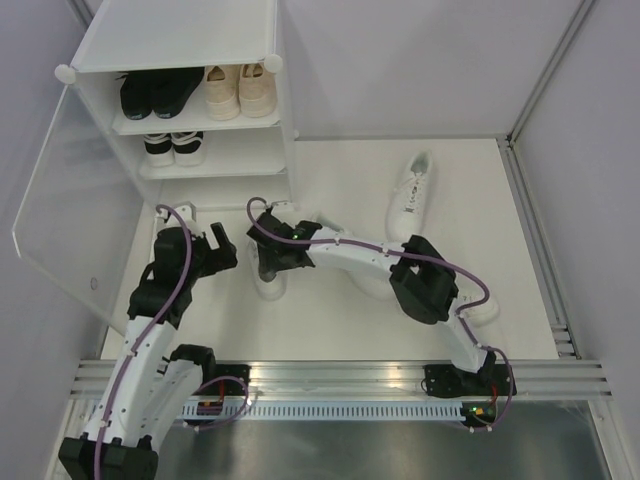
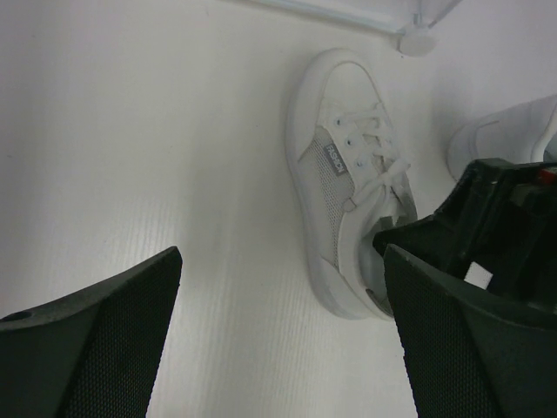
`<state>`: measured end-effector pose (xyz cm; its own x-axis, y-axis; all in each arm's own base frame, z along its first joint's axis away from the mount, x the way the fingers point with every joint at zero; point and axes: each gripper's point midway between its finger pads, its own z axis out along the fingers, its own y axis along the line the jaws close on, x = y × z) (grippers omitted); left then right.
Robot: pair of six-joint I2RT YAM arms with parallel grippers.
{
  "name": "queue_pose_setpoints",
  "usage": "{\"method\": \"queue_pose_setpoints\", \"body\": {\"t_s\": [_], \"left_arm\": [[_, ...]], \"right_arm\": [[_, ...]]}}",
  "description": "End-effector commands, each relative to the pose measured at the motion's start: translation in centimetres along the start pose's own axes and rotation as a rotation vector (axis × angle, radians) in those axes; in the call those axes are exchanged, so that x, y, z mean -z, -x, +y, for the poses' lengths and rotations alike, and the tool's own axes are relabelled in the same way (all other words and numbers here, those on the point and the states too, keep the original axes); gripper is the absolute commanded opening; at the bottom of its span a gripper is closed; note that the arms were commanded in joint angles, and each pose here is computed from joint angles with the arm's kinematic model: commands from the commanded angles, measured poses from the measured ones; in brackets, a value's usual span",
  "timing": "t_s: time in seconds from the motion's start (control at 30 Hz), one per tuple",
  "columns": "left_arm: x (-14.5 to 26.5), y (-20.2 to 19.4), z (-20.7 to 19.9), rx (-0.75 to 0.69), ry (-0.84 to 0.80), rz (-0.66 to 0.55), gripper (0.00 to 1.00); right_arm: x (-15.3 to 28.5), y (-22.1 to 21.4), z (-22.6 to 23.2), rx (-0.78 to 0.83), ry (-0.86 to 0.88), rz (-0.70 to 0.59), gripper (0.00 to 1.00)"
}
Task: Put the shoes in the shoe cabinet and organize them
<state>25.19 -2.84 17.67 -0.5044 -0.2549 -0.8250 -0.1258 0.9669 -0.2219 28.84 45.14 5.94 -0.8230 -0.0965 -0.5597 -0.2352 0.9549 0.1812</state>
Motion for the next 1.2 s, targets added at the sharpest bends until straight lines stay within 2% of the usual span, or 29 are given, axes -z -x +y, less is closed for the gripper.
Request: {"method": "queue_pose_setpoints", "body": {"t_s": [0.0, 0.1, 0.13, 0.17, 0.2, 0.23, 0.27, 0.33, 0.37, 0.43, 0.47, 0.53, 0.57, 0.63, 0.67, 0.77, 1.03, 1.13, 1.17], "left_arm": [[0.6, -0.1, -1.9, 0.037, -0.082, 0.064, 1.00], [0.8, -1.3, -3.1, 0.063, -0.136, 0.139, 1.00], [0.8, -1.7, -3.4, 0.072, -0.153, 0.161, 1.00], [0.8, -2.2, -3.6, 0.089, -0.157, 0.180, 1.00], [0.8, -2.6, -4.2, 0.093, -0.179, 0.204, 1.00], [0.7, -3.2, -4.5, 0.096, -0.190, 0.228, 0.99], [0.6, -4.0, -5.0, 0.095, -0.206, 0.262, 0.98], [0.0, -5.3, -5.3, 0.089, -0.193, 0.319, 0.98], [0.0, -5.9, -5.8, 0.086, -0.195, 0.341, 0.98], [-0.7, -6.5, -5.5, 0.095, -0.139, 0.357, 0.98], [-0.8, -6.7, -5.7, 0.093, -0.127, 0.361, 0.98], [-1.7, -6.7, -5.0, 0.102, -0.046, 0.349, 0.97], [-2.1, -6.8, -5.2, 0.095, -0.032, 0.342, 0.94], [-2.8, -6.8, -4.6, 0.106, 0.032, 0.330, 0.90], [-3.5, -7.3, -4.7, 0.105, 0.049, 0.344, 0.85], [-4.6, -9.0, -5.1, 0.102, 0.073, 0.393, 0.79], [-6.7, -11.0, -5.7, 0.087, 0.138, 0.426, 0.64], [-7.0, -12.1, -5.1, 0.090, 0.168, 0.441, 0.50], [-7.0, -12.5, -4.9, 0.094, 0.174, 0.450, 0.42]], "right_arm": [[6.2, 4.9, 0.0, -0.016, 0.059, -0.164, 0.72], [10.1, 7.2, -1.7, -0.018, 0.050, -0.275, 0.76], [10.4, 7.3, -3.7, 0.011, -0.016, -0.312, 0.82], [12.7, 8.5, -4.5, 0.000, -0.021, -0.368, 0.86], [12.8, 8.2, -6.0, 0.016, -0.057, -0.380, 0.95], [13.8, 8.9, -7.6, 0.031, -0.115, -0.429, 0.98], [15.7, 9.8, -8.8, 0.013, -0.131, -0.478, 0.98], [16.1, 9.2, -11.8, 0.016, -0.211, -0.510, 0.98], [17.9, 9.9, -13.3, -0.001, -0.236, -0.563, 0.98], [17.6, 9.0, -16.2, -0.015, -0.288, -0.587, 0.98], [19.2, 9.9, -16.9, -0.052, -0.269, -0.648, 0.98], [18.3, 8.4, -20.1, -0.066, -0.311, -0.650, 0.98], [19.4, 8.7, -20.9, -0.094, -0.293, -0.686, 0.98], [18.4, 7.8, -23.1, -0.125, -0.300, -0.710, 0.98], [19.1, 8.3, -23.4, -0.166, -0.273, -0.755, 0.98], [18.1, 7.3, -25.6, -0.215, -0.283, -0.767, 0.98], [14.6, 5.8, -26.7, -0.218, -0.313, -0.687, 0.98], [13.9, 5.5, -26.8, -0.213, -0.325, -0.669, 0.98], [13.9, 5.4, -26.9, -0.213, -0.328, -0.667, 0.98]]}}
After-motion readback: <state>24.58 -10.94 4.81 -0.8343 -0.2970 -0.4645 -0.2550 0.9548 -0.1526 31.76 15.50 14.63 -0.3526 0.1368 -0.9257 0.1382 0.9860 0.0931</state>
